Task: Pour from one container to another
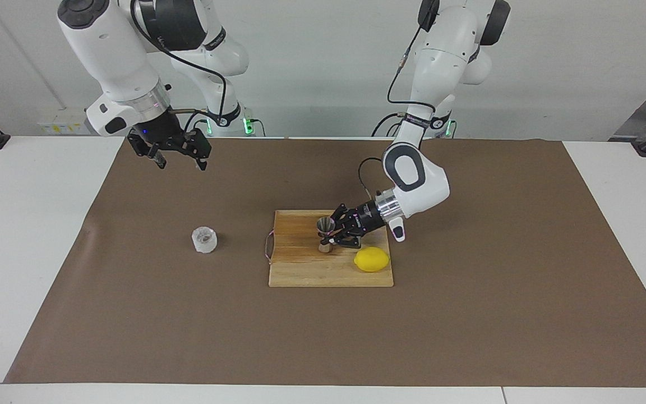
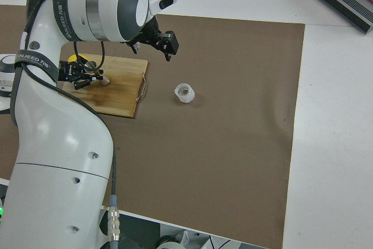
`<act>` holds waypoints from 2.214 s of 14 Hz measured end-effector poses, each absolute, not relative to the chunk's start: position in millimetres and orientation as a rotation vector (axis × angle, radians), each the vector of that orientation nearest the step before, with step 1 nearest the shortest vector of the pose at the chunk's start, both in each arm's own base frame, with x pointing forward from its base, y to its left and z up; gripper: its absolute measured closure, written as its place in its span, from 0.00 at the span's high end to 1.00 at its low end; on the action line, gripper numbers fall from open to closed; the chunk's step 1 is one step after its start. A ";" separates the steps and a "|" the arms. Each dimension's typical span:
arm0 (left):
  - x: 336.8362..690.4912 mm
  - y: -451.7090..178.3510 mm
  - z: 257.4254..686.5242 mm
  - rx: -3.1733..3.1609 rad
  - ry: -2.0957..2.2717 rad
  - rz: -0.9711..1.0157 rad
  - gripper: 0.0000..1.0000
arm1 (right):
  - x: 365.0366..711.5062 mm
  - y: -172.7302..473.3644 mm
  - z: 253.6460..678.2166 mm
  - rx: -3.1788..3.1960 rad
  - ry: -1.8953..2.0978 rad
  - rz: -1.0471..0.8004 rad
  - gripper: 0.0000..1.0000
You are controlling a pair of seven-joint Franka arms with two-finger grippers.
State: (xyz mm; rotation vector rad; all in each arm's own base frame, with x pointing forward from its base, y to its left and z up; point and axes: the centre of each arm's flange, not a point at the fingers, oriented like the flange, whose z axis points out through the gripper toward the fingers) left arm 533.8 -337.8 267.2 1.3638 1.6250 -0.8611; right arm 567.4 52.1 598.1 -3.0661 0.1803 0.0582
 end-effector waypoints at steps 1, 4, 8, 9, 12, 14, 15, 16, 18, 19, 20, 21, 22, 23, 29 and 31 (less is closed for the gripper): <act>532.8 -338.7 266.7 1.368 1.621 -0.859 0.28 | 567.4 52.1 598.1 -3.066 0.180 0.058 1.00; 531.5 -337.4 264.5 1.383 1.609 -0.848 0.60 | 567.4 52.1 598.1 -3.066 0.180 0.058 1.00; 531.9 -333.7 263.0 1.390 1.606 -0.840 1.00 | 567.4 52.1 598.1 -3.066 0.180 0.058 1.00; 532.3 -333.2 264.3 1.399 1.600 -0.835 1.00 | 567.4 52.1 598.1 -3.066 0.180 0.058 1.00; 537.4 -325.4 274.9 1.460 1.556 -0.824 1.00 | 567.4 52.1 598.1 -3.066 0.180 0.058 1.00; 542.1 -313.7 282.4 1.541 1.517 -0.806 1.00 | 567.4 52.1 598.1 -3.066 0.180 0.058 1.00; 544.4 -307.0 285.3 1.580 1.497 -0.802 1.00 | 567.4 52.1 598.1 -3.066 0.180 0.058 1.00; 546.3 -300.6 287.9 1.617 1.481 -0.794 1.00 | 567.4 52.1 598.1 -3.066 0.180 0.058 1.00; 545.5 -289.9 296.0 1.722 1.440 -0.759 1.00 | 567.4 52.1 598.1 -3.066 0.180 0.058 1.00; 543.8 -286.2 304.5 1.799 1.405 -0.726 1.00 | 567.4 52.1 598.1 -3.066 0.180 0.058 1.00; 541.6 -283.5 316.1 1.884 1.361 -0.685 1.00 | 567.4 52.1 598.1 -3.066 0.180 0.058 1.00; 539.4 -280.8 329.3 1.960 1.315 -0.644 1.00 | 567.4 52.1 598.1 -3.066 0.180 0.058 1.00; 537.8 -276.4 342.0 2.026 1.271 -0.613 1.00 | 567.4 52.1 598.1 -3.066 0.180 0.058 1.00; 537.4 -269.1 353.5 2.084 1.230 -0.594 1.00 | 567.4 52.1 598.1 -3.066 0.180 0.058 1.00; 555.3 -197.3 411.1 2.553 1.006 -0.401 1.00 | 567.4 52.1 598.1 -3.066 0.180 0.058 1.00; 564.8 -182.8 434.7 2.678 0.942 -0.332 1.00 | 567.4 52.1 598.1 -3.066 0.180 0.058 1.00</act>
